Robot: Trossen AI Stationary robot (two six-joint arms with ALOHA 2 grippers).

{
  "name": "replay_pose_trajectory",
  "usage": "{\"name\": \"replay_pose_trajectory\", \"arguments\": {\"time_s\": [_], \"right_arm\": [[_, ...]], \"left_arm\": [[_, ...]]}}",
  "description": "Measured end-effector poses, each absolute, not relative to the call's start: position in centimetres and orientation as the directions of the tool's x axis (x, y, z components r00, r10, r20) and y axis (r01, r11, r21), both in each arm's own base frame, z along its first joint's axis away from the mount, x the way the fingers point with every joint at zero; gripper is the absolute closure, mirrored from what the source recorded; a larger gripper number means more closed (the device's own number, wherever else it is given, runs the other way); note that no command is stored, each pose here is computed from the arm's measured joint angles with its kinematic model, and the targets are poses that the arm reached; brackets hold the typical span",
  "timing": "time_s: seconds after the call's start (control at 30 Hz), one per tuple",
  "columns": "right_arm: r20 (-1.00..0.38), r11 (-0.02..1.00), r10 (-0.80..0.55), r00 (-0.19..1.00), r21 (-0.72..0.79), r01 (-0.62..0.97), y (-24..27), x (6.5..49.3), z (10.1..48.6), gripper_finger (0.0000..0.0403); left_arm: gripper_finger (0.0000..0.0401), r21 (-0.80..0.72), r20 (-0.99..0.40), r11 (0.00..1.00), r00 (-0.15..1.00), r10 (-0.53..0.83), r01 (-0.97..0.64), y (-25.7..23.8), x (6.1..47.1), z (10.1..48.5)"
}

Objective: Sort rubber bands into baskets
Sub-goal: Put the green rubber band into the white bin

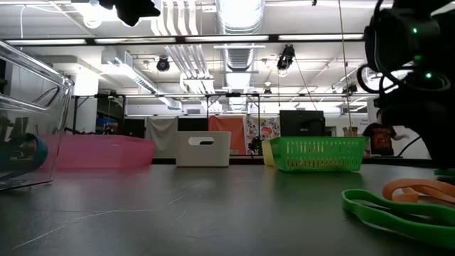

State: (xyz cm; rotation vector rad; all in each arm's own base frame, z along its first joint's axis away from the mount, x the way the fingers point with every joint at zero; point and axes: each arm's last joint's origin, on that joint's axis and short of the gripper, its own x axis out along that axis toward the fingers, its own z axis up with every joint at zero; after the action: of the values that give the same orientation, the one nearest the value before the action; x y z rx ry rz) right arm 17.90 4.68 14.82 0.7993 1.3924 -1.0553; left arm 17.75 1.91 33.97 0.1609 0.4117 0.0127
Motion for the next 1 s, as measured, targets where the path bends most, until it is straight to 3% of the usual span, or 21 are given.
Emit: {"name": "replay_pose_trajectory", "arguments": {"time_s": [0.27,0.37,0.5,0.73,0.87,1.0], "right_arm": [[-0.992,0.365,-0.104,-0.071,-0.104,0.925,4.5,17.5,13.2,0.0275],[-0.991,0.366,-0.106,-0.080,-0.114,0.924,4.4,17.3,12.8,0.0306],[-0.990,0.375,-0.110,-0.092,-0.127,0.918,4.3,17.0,12.4,0.0378],[-0.985,0.390,-0.155,-0.073,-0.129,0.912,4.4,17.2,16.2,0.0394],[-0.967,0.410,-0.250,0.056,-0.054,0.911,4.4,18.4,20.2,0.0394],[-0.869,0.492,-0.396,0.298,0.073,0.867,4.1,20.8,24.0,0.0394]], "left_arm": [[0.0294,0.160,-0.388,0.987,0.920,0.045,0.019,1.9,17.8,34.1],[0.0294,0.160,-0.386,0.987,0.922,0.045,0.018,1.9,17.8,34.1],[0.0294,0.160,-0.385,0.987,0.922,0.045,0.018,1.9,17.8,34.1],[0.0294,0.160,-0.385,0.987,0.922,0.046,0.018,1.9,17.8,34.1],[0.0294,0.160,-0.384,0.987,0.922,0.046,0.018,1.9,18.0,34.1],[0.0294,0.159,-0.399,0.987,0.916,0.045,0.021,2.0,18.5,33.7]]}}
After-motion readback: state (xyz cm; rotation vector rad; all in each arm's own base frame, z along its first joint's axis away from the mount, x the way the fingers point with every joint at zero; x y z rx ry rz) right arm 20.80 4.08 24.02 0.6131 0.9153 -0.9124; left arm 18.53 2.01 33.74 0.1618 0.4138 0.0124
